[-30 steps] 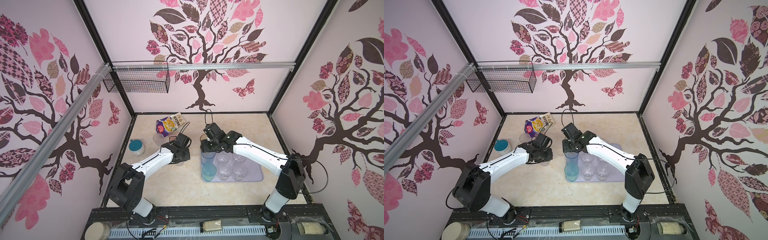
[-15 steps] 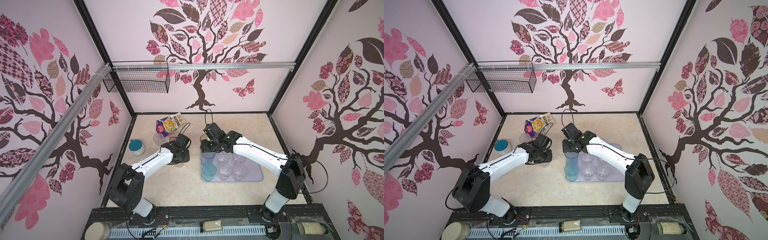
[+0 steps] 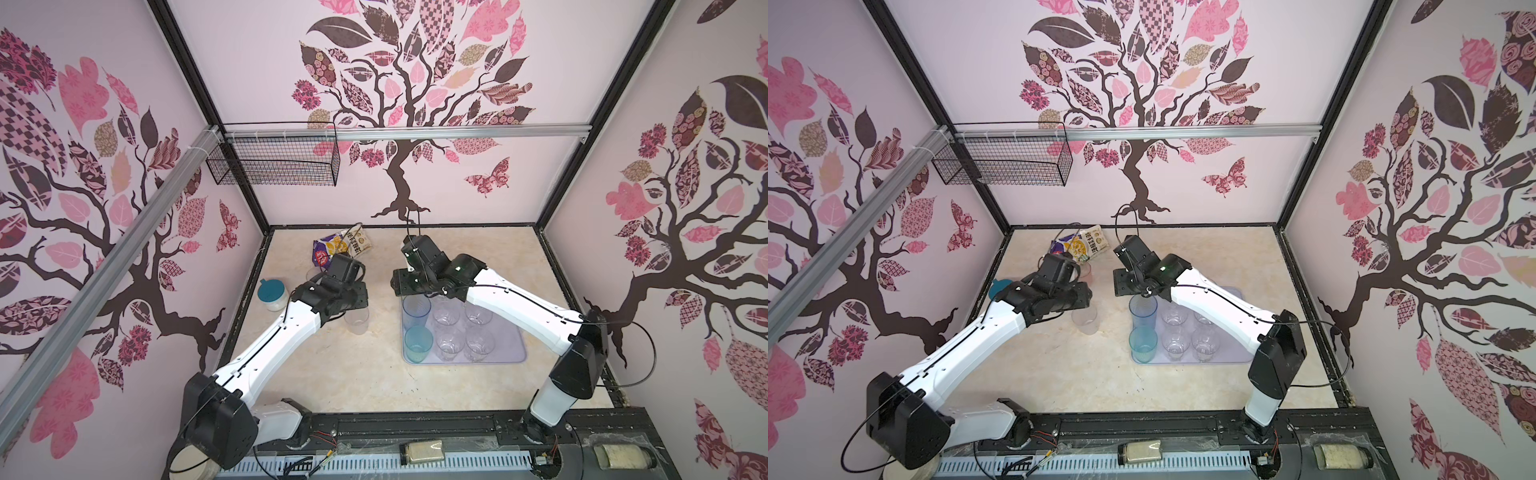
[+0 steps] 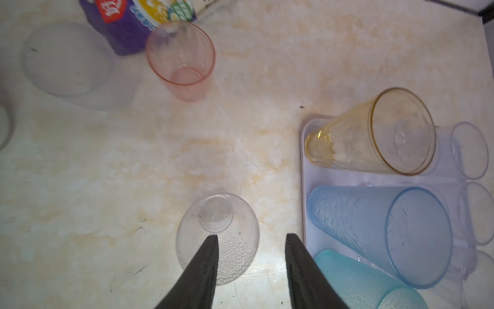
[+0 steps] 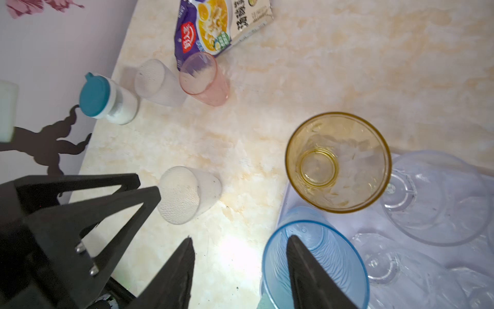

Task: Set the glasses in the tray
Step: 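Set the frosted glass on the table beside the tray and open the left gripper, then lower the right gripper onto the frosted glass and close it while the left withdraws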

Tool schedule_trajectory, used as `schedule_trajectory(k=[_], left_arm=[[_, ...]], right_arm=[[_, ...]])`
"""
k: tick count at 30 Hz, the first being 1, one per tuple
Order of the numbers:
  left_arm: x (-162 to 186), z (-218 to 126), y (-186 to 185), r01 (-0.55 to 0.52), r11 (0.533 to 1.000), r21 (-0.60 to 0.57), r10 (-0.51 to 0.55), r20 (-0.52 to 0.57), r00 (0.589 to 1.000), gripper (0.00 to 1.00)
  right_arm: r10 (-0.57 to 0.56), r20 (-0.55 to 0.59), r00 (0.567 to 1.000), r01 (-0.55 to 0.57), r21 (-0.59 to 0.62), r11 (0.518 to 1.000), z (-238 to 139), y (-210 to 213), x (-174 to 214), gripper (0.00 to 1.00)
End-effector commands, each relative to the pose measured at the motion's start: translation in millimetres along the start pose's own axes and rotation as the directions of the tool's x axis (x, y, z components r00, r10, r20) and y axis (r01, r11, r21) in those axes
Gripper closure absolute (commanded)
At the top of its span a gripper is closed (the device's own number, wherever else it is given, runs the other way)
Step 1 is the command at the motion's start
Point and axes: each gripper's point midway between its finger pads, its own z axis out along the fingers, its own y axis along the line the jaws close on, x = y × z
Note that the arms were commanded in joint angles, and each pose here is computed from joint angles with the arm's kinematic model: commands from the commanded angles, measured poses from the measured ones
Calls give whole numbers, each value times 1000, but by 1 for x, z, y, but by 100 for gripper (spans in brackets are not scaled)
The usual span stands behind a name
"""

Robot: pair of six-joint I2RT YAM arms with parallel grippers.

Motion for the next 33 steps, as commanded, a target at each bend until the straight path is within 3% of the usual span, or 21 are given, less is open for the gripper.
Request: schedule_trajectory(k=[1, 8, 13, 22, 33], left_arm=[[-18, -18, 48, 52, 994, -99, -46, 64, 997, 51], [0, -11, 119, 223, 952, -208, -212, 74, 975, 45], [34, 16, 138, 445, 887, -127, -448, 2, 894, 43], [41, 25, 133, 461, 883, -94, -464, -23, 885, 43], [48, 30, 130, 460, 885, -74, -464, -48, 885, 44]], right_arm=[[-61, -58, 996, 61, 4, 998, 19, 17, 13, 41], [-177, -126, 976, 180, 7, 984, 61, 54, 31, 40], [-229, -204, 952, 241, 38, 970, 91, 53, 46, 40], [-254, -321, 912, 282, 41, 959, 131, 42, 81, 44], [-257, -348, 902, 291, 51, 955, 158, 39, 94, 60]])
